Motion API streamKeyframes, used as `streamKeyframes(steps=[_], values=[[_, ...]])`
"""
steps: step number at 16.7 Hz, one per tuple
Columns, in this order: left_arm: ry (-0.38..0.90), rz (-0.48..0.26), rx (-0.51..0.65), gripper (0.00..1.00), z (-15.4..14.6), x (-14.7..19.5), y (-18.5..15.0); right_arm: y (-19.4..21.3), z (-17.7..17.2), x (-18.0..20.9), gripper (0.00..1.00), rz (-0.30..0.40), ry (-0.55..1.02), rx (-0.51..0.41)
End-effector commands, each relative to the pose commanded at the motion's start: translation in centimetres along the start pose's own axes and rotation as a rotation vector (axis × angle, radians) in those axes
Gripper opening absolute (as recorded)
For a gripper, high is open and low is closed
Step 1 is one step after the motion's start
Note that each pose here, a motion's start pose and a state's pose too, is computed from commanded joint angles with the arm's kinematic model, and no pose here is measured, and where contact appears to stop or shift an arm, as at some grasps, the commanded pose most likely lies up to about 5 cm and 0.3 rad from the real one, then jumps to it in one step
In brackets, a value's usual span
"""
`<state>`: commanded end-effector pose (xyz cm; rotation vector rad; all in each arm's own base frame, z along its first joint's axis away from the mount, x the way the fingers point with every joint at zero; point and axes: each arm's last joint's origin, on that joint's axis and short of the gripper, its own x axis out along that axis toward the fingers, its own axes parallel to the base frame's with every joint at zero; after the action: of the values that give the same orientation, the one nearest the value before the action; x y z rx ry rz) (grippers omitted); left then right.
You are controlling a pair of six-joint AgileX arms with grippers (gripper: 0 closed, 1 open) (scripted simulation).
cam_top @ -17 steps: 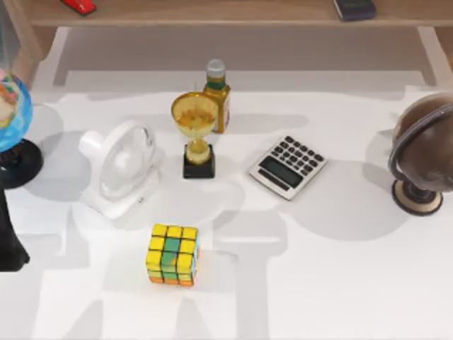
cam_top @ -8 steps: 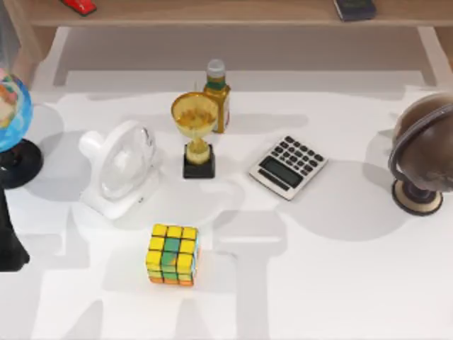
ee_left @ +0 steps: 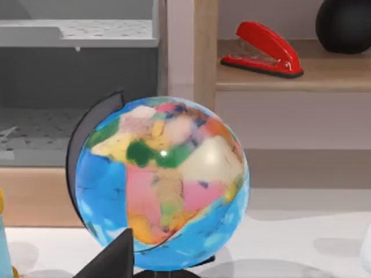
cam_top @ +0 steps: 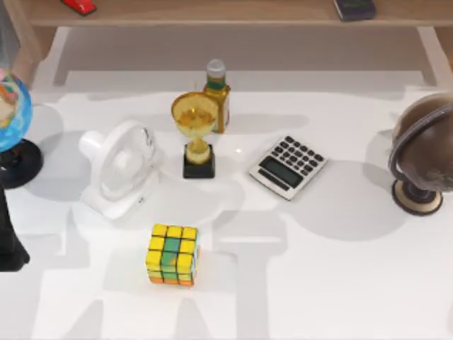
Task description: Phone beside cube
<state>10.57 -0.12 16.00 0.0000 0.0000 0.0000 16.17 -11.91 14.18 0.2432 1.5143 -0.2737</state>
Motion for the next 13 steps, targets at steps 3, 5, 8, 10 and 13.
streamKeyframes(steps=[3,5,8,10,13], values=[[0.0,0.0,0.0,1.0,0.0,0.0,0.0,0.6,1.4,-2.7,0.0,-0.036,-0.073,-0.04],[0.0,0.0,0.0,1.0,0.0,0.0,0.0,1.5,2.5,-4.8,0.0,-0.058,-0.12,-0.082],[0.0,0.0,0.0,1.0,0.0,0.0,0.0,3.7,4.1,-8.3,0.0,-0.08,-0.187,-0.155],[0.0,0.0,0.0,1.0,0.0,0.0,0.0,5.5,4.8,-10.6,0.0,-0.086,-0.224,-0.207],[0.0,0.0,0.0,1.0,0.0,0.0,0.0,8.9,5.5,-13.5,0.0,-0.078,-0.26,-0.284]])
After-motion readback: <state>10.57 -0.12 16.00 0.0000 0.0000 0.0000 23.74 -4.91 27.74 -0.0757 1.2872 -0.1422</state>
